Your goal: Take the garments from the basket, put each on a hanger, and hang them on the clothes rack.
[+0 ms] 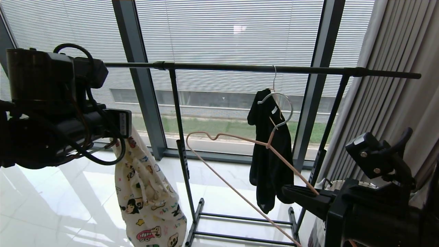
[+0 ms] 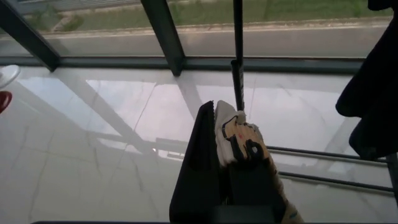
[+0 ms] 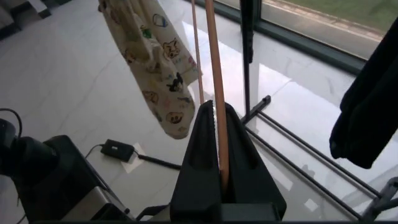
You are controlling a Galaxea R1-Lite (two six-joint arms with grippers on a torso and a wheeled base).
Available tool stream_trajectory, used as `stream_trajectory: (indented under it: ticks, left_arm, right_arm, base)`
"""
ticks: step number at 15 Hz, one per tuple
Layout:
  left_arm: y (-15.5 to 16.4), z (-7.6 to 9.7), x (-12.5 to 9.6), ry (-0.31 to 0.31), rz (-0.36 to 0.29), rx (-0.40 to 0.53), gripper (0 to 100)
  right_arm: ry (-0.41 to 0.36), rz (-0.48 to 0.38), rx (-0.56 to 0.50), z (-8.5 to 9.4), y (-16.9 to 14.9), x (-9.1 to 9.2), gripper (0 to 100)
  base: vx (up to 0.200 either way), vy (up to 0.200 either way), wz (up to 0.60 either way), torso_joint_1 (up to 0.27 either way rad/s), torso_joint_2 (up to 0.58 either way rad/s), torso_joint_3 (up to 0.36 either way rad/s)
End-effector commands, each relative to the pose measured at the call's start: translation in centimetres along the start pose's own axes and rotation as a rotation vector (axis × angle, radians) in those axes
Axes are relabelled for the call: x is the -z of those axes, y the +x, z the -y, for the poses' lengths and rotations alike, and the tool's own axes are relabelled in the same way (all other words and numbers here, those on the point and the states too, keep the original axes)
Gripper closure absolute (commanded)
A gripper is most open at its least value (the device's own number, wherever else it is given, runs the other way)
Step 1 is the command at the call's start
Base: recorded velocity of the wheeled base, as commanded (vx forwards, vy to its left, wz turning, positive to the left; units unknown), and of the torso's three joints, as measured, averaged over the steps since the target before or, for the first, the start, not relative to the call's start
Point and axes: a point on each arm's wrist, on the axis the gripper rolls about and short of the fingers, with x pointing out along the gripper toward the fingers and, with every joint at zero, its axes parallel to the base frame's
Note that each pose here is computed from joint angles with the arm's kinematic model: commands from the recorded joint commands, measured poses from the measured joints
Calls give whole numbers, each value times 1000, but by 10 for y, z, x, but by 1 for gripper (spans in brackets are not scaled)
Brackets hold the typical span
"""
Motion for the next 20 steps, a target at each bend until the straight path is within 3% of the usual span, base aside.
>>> stream_trajectory:
  ticks: [1,3,13,20]
  left_arm:
    - [27,19,-3,-30,-29,18,100]
    - [32,25,-11,-80,-13,21,100]
    - [29,31,-12,-77,-7,41,100]
    - [28,31,-14,-92,1,-10,100]
  right_arm:
    - [-9,-31,-52,-11,12,2,100]
    - [-13,-45,-89,-15,17,1,100]
    - [-10,5,-124,-25,47,-6,100]
    - [-7,40,-69,-28,83,-6,100]
  base:
    - [0,0,0,0,0,0]
    - [0,0,0,0,0,0]
    - [0,0,0,0,0,0]
    - [0,0,0,0,0,0]
